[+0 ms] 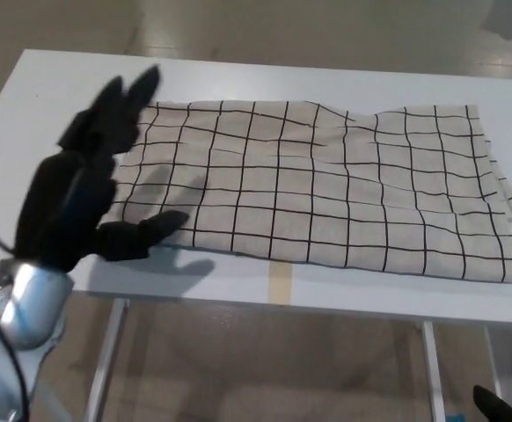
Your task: Use the left hand to fold a white towel with checkered patterns in half.
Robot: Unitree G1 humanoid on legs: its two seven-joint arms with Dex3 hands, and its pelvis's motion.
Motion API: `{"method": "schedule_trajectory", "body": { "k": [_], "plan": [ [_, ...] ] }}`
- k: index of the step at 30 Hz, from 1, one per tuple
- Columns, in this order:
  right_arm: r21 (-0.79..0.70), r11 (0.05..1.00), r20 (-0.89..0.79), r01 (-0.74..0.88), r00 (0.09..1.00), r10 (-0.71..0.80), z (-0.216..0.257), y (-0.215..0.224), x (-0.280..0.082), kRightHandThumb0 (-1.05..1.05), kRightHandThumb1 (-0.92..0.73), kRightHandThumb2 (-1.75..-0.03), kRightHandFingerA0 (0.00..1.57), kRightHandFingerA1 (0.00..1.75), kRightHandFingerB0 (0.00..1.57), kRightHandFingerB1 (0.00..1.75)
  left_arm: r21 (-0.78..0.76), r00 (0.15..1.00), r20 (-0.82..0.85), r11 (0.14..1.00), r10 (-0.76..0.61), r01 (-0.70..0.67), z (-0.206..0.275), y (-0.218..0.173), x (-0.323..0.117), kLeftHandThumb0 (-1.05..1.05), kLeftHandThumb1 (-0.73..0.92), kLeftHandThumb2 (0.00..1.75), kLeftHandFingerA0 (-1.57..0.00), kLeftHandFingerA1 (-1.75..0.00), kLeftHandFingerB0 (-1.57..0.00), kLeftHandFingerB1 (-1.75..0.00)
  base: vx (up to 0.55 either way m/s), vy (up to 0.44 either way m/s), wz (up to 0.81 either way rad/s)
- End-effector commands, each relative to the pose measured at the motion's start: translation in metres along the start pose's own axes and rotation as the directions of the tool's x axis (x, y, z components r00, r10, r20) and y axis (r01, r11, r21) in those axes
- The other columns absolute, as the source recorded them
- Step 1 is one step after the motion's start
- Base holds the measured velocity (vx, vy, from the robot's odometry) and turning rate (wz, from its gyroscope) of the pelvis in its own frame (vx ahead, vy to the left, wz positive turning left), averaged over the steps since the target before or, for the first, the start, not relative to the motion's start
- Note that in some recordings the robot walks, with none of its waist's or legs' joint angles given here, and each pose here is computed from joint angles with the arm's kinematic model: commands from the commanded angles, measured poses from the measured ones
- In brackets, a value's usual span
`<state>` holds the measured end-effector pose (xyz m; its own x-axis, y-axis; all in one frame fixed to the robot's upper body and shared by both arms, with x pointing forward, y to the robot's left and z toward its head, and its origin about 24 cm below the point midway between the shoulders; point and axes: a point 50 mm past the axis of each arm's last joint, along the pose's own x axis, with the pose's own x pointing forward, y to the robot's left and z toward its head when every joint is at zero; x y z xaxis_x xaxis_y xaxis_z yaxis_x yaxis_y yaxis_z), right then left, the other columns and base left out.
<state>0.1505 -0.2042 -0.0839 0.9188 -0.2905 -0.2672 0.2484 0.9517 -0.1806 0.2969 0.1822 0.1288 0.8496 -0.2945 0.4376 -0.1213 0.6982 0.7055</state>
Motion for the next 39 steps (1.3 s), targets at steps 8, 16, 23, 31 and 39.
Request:
{"method": "schedule_trajectory", "body": {
  "k": [8, 16, 23, 31, 39],
  "plan": [
    [-0.078, 0.997, 0.062, 0.000, 0.998, 0.005, -0.002, -0.006, -0.012, -0.36, -0.78, -0.62, 0.35, 0.47, 0.30, 0.43, 0.433, 0.840, -0.394, 0.730, -0.374, 0.528, -0.063, -0.054, 0.008, -0.20, 0.58, 0.57, 0.00, 0.00, 0.00, -0.05, 0.00, 0.000, 0.00],
    [-0.089, 0.996, 0.071, 0.009, 0.997, -0.003, -0.003, -0.005, -0.013, -0.35, -0.78, -0.62, 0.36, 0.48, 0.31, 0.44, 0.469, 0.825, -0.423, 0.688, -0.375, 0.554, -0.074, -0.058, 0.005, -0.17, 0.61, 0.58, 0.00, 0.00, 0.00, -0.05, 0.00, 0.000, 0.00],
    [-0.105, 0.994, 0.077, 0.011, 0.997, -0.003, -0.003, -0.005, -0.011, -0.35, -0.78, -0.62, 0.36, 0.48, 0.32, 0.44, 0.493, 0.820, -0.442, 0.665, -0.363, 0.561, -0.080, -0.062, 0.005, -0.17, 0.60, 0.57, 0.00, 0.00, 0.00, -0.03, 0.00, 0.000, 0.00],
    [-0.091, 0.996, 0.081, 0.025, 0.997, -0.018, -0.002, -0.004, -0.009, -0.35, -0.78, -0.62, 0.36, 0.47, 0.34, 0.44, 0.520, 0.820, -0.452, 0.644, -0.351, 0.562, -0.084, -0.071, 0.006, -0.20, 0.59, 0.58, 0.00, 0.00, 0.00, -0.02, 0.00, 0.000, 0.00],
    [-0.096, 0.995, 0.086, 0.023, 0.996, -0.015, -0.003, -0.006, -0.012, -0.35, -0.78, -0.63, 0.36, 0.49, 0.34, 0.45, 0.643, 0.848, -0.376, 0.554, -0.373, 0.529, -0.072, -0.090, 0.020, -0.41, 0.51, 0.65, -0.23, -0.35, -0.22, -0.35, 0.00, 0.000, 0.00]
  ]
}}
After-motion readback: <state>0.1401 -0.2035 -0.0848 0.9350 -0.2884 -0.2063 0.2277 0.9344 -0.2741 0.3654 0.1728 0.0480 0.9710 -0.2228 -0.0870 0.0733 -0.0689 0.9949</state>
